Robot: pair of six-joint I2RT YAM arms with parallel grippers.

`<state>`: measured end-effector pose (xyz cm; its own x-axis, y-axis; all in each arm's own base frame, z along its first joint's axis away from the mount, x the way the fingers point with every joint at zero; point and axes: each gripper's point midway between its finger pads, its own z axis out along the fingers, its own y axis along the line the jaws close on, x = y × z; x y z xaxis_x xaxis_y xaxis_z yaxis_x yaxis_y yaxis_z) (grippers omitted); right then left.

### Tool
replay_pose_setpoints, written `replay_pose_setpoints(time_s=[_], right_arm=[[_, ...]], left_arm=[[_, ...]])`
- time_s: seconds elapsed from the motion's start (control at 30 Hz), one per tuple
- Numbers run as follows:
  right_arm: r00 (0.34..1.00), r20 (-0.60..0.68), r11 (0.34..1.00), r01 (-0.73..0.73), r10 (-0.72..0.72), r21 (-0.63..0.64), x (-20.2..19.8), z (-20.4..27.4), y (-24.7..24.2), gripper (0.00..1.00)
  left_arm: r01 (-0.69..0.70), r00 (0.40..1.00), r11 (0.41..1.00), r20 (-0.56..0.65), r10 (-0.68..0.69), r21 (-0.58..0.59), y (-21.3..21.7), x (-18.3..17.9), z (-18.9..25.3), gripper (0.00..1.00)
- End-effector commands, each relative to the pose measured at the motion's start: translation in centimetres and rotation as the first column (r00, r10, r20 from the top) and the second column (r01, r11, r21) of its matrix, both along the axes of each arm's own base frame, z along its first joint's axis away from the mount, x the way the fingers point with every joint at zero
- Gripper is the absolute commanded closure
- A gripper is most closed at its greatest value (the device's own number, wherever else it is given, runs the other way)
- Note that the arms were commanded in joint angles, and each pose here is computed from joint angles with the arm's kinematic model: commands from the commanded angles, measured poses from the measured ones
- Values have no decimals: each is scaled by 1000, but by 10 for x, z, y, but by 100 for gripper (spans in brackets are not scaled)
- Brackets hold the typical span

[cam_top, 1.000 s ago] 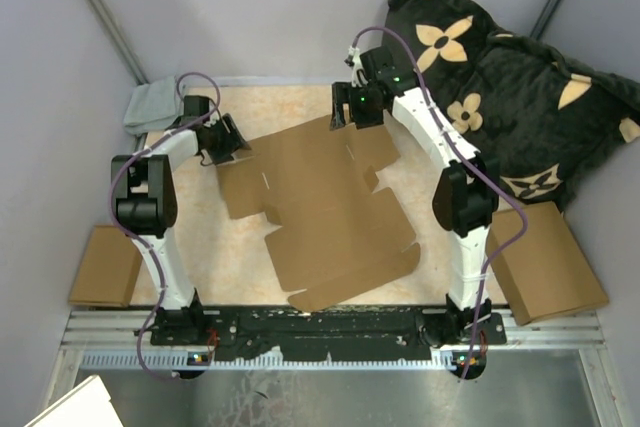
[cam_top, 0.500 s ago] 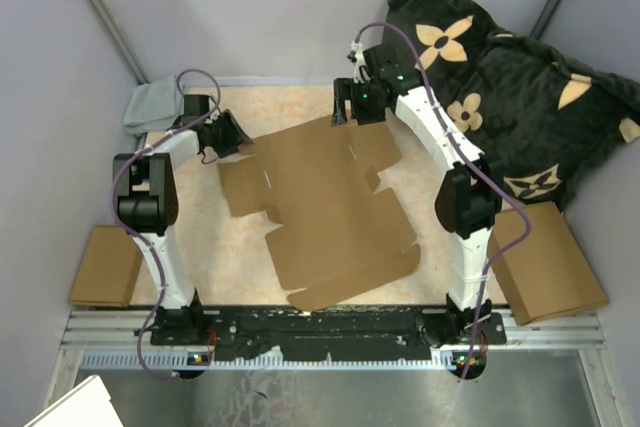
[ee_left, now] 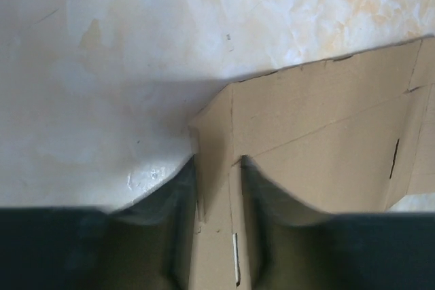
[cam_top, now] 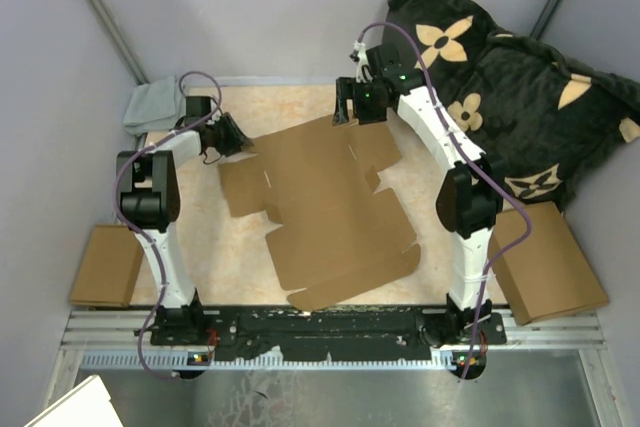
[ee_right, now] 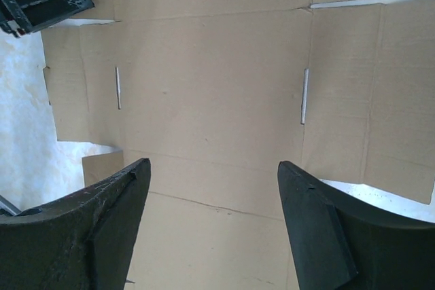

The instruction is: Fold the paper box

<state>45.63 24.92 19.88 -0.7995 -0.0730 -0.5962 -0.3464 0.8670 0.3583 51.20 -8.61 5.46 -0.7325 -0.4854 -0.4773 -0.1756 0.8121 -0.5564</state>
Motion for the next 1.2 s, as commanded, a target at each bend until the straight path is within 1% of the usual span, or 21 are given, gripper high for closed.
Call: replay_pose_setpoints(time_s=[0.0, 0.03, 0.07, 0.1, 0.2, 0.33, 0.43, 0.6, 0.73, 0.8, 0.93, 1.03, 1.1, 1.17], right_arm=[[998, 67, 998, -1, -3, 59, -2, 37, 1, 24], [998, 56, 999, 7, -10, 52, -1, 34, 0, 24], [999, 45, 999, 21, -22, 38, 1, 30, -2, 24], [999, 37, 999, 35, -36, 24, 3, 28, -4, 24], [997, 23, 997, 75, -75, 5, 12, 19, -9, 23], [993, -7, 993, 116, -116, 29, 31, 1, -12, 20], [990, -34, 989, 142, -140, 42, 49, -17, -15, 20], [988, -69, 989, 141, -137, 44, 80, -54, -18, 20], [988, -81, 990, 135, -132, 37, 98, -83, -20, 20], [985, -95, 988, 146, -142, 41, 103, -92, -25, 20], [977, -151, 987, 160, -153, 31, 97, -113, -33, 22], [969, -216, 991, 128, -118, 33, 78, -130, -31, 27], [967, -231, 992, 117, -105, 41, 66, -136, -31, 29], [971, -217, 992, 114, -98, 60, 59, -132, -29, 30]], left_arm=[[15, 1000, 1000, -19, -15, -8, -1, 5, -8, 75], [23, 999, 1000, -32, -23, -3, -1, 3, -9, 89], [39, 999, 999, -35, -38, 3, -2, 1, -9, 99], [57, 998, 998, -32, -56, 10, -2, 0, -6, 100], [122, 992, 991, 17, -123, 61, 0, -6, 10, 100], [213, 974, 972, 64, -219, 99, -3, -14, 35, 100], [280, 957, 953, 44, -286, 118, -5, -20, 44, 100], [344, 937, 930, 19, -350, 133, -7, -27, 53, 100], [384, 922, 917, 2, -386, 111, -11, -31, 53, 100], [397, 918, 912, -29, -396, 108, -13, -34, 49, 100], [390, 921, 914, -69, -384, 115, -13, -37, 41, 100], [375, 926, 919, -101, -364, 122, -13, -38, 31, 100], [370, 927, 921, -116, -356, 126, -13, -38, 26, 100], [369, 926, 922, -131, -353, 121, -14, -40, 21, 100]])
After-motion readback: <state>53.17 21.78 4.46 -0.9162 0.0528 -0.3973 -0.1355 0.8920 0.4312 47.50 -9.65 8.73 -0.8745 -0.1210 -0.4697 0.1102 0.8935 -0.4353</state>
